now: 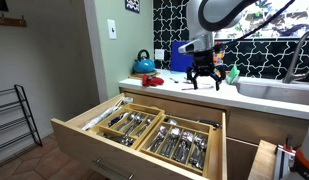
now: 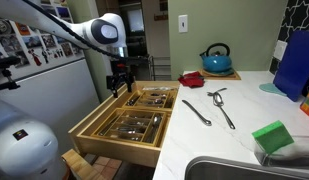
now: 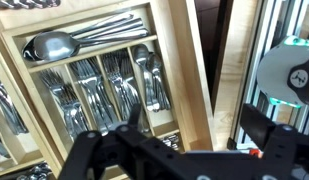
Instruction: Pick up one silver fork from the kitchen counter and put it in the second cutlery compartment from the right in the open drawer
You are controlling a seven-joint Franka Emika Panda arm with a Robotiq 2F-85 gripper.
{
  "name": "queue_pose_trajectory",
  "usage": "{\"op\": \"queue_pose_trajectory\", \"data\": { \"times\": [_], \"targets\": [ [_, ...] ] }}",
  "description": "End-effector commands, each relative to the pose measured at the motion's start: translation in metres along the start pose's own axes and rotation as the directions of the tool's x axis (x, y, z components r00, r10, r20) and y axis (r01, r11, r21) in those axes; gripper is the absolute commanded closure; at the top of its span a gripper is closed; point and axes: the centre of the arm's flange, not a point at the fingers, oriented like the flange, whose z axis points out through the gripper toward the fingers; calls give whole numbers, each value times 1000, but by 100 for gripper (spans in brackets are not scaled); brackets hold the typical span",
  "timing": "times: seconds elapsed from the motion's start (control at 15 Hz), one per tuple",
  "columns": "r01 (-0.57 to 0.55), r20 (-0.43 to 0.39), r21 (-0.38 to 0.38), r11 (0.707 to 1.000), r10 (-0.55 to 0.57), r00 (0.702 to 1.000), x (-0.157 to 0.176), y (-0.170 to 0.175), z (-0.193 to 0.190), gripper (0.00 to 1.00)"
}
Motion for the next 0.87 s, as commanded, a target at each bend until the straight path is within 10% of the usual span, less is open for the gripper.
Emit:
{"op": "queue_pose_trajectory", "data": {
  "times": [0.0, 0.53, 0.6, 0.8],
  "targets": [
    [-184, -74, 4, 983, 184, 980, -6, -57, -19, 0],
    [-574, -134, 31, 818, 573, 809, 8, -121, -54, 0],
    [-496, -125, 43, 867, 498, 858, -8, -99, -54, 0],
    [-499, -133, 29, 866, 498, 857, -5, -103, -58, 0]
  ]
}}
